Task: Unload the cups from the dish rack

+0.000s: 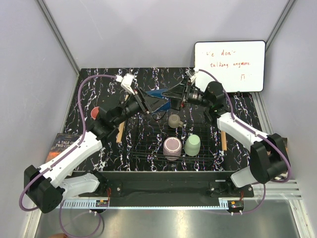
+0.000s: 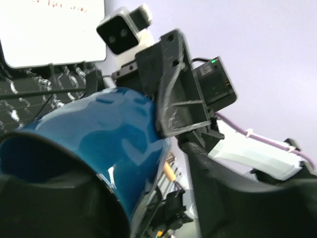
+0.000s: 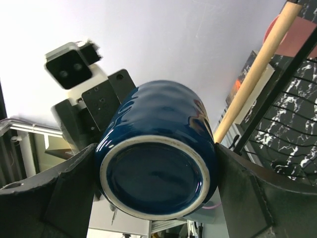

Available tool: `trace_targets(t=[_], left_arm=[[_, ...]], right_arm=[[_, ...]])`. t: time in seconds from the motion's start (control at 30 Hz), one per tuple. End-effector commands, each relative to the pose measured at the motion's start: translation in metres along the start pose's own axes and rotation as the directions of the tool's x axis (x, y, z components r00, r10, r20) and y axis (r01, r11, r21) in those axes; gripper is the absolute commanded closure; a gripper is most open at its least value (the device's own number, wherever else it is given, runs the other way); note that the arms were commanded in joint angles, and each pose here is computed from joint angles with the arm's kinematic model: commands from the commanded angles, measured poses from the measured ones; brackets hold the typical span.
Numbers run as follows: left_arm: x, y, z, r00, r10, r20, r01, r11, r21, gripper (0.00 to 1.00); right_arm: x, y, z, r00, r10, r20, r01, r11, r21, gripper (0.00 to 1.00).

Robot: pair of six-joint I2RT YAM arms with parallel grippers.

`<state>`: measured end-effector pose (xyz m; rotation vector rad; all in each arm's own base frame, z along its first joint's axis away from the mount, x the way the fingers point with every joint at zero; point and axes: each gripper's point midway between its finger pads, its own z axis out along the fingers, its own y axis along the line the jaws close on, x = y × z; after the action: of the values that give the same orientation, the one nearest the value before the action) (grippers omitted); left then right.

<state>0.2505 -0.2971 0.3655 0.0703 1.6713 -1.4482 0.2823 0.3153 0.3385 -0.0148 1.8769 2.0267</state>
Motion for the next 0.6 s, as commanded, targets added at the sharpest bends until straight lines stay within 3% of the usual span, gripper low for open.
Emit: trace_targets(t=[0.0, 0.07, 0.1, 0.3, 0.33, 0.37, 0.4, 0.47, 0.5, 0.57], left_arm=[[-0.012, -0.036, 0.002, 0.999, 0.038, 0.021, -0.040, 0.991, 0.127, 0.69], [-0.011, -0.035, 0.001, 0.999, 0.041, 0.020, -0.043, 0.991, 0.123, 0.85], [-0.011, -0.035, 0.001, 0.999, 0.043, 0.020, -0.045, 0.992, 0.122, 0.99], [-0.011, -0.023, 0.003, 0.998, 0.057, 0.010, -0.057, 0.997, 0.054, 1.00], [-0.006, -0.013, 0.003, 0.998, 0.051, -0.020, -0.051, 0.999, 0.003, 1.00], [-0.007, -0.010, 0.003, 0.997, 0.074, -0.025, -0.075, 0.997, -0.017, 1.00], [-0.011, -0.010, 0.003, 0.996, 0.087, -0.014, -0.088, 0.996, -0.033, 1.00], [-0.013, -0.007, -0.001, 0.992, 0.125, -0.014, -0.126, 0.990, -0.057, 1.00], [-0.017, -0.006, -0.002, 0.991, 0.137, -0.002, -0.136, 0.988, -0.073, 1.00], [-0.023, -0.002, -0.006, 0.981, 0.192, 0.003, -0.191, 0.975, -0.112, 1.00]], right_arm=[[0.001, 0.040, 0.003, 0.995, -0.101, -0.010, 0.099, 0.987, -0.123, 1.00], [0.001, 0.040, 0.004, 0.994, -0.104, -0.011, 0.102, 0.987, -0.123, 1.00], [0.001, 0.040, 0.004, 0.994, -0.105, -0.011, 0.102, 0.987, -0.122, 1.00], [0.002, 0.037, 0.004, 0.993, -0.113, -0.019, 0.110, 0.988, -0.112, 1.00], [0.003, 0.035, 0.004, 0.994, -0.104, -0.025, 0.102, 0.990, -0.098, 0.94], [0.002, 0.033, 0.004, 0.992, -0.124, -0.022, 0.121, 0.989, -0.086, 0.79], [0.002, 0.031, 0.004, 0.991, -0.128, -0.021, 0.127, 0.989, -0.073, 0.52], [0.001, 0.027, 0.002, 0.993, -0.119, -0.012, 0.118, 0.993, -0.028, 0.29], [0.000, 0.028, 0.001, 0.989, -0.150, 0.004, 0.150, 0.989, -0.016, 0.10], [0.000, 0.019, 0.000, 0.989, -0.150, 0.010, 0.150, 0.988, 0.037, 0.00]])
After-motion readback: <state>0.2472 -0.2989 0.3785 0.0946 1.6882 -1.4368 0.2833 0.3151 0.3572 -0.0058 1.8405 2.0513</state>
